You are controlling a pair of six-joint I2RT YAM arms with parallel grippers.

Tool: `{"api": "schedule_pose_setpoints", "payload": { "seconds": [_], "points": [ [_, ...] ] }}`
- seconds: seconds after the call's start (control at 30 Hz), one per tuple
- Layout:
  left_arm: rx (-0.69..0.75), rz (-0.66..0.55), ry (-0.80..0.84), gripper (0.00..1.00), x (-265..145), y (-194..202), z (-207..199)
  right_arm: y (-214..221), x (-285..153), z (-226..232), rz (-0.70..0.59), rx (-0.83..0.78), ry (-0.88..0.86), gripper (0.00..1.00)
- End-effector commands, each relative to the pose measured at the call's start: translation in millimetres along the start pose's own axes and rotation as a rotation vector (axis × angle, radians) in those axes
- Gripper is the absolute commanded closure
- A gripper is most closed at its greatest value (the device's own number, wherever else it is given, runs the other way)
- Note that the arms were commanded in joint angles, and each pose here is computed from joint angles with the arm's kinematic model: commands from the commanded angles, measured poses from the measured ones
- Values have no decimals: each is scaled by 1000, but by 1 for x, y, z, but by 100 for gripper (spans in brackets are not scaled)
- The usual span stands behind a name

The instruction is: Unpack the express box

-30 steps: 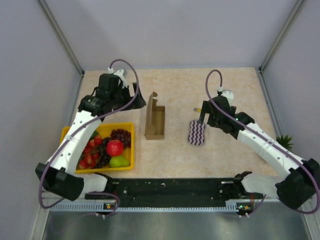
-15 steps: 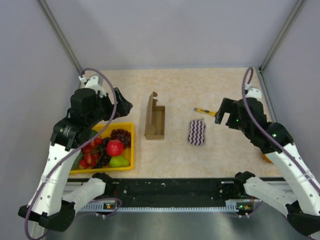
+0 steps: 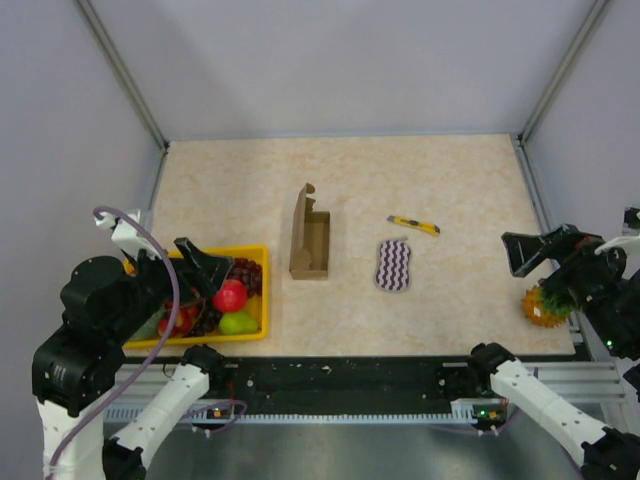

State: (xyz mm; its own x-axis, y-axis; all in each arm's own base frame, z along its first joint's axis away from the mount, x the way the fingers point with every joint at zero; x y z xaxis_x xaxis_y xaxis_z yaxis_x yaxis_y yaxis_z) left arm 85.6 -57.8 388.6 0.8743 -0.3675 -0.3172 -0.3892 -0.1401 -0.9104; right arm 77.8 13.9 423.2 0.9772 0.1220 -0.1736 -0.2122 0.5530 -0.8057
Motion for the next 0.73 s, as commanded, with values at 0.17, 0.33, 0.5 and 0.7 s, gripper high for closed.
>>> {"api": "schedule_pose_setpoints", "payload": {
  "seconds": [0.17, 0.33, 0.5, 0.7],
  "points": [
    [62, 10, 0, 1, -5, -2, 1, 8, 1, 1, 58, -1, 2, 1],
    [78, 13, -19, 1, -4, -5, 3, 8, 3, 2, 59, 2, 3, 1],
    [77, 36, -37, 1, -2, -2, 6, 9, 1, 0, 55, 9, 3, 1],
    [84, 39, -17, 1, -2, -2, 4, 7, 0, 1, 48, 17, 0, 1]
  ]
}}
Point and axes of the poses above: each gripper's point midway between its finger pads, its own x axis out along the fingers, its own z axis along the line the jaws close on, y = z × x, the point moved 6 cm from there along -x, back along the fingers, and after that the axes turned 13 degrees about x, right-handed, at the moved point
